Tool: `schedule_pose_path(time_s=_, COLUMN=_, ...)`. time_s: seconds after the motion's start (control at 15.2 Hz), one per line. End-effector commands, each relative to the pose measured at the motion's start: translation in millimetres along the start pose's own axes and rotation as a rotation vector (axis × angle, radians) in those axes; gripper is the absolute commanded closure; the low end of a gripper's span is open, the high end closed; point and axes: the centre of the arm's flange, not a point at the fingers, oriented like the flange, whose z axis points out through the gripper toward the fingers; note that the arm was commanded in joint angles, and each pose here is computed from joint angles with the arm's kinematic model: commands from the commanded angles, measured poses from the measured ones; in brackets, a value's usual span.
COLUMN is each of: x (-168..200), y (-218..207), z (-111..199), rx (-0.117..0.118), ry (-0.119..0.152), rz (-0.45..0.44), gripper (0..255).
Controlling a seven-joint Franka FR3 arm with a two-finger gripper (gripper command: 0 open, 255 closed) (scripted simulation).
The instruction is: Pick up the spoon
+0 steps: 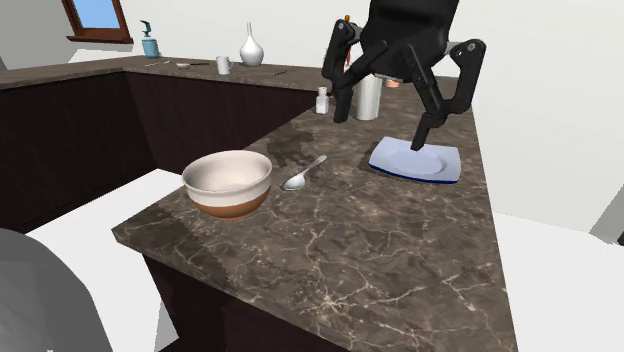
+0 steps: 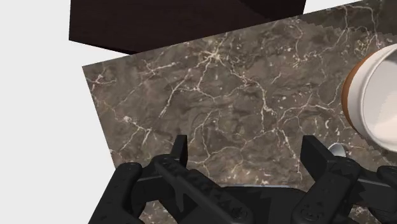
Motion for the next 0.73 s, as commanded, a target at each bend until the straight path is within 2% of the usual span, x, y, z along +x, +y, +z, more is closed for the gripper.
schedule_pose_path(time_s=0.0, x=18.3, y=-17.5, z=11.5, rx=0.002, ry=-0.003, rz=-0.017, gripper=0)
schedule_pose_path(time_s=0.66, x=107.3, y=-97.3, z=70.8, rx=0.007, ry=-0.021, rz=-0.104, gripper=0)
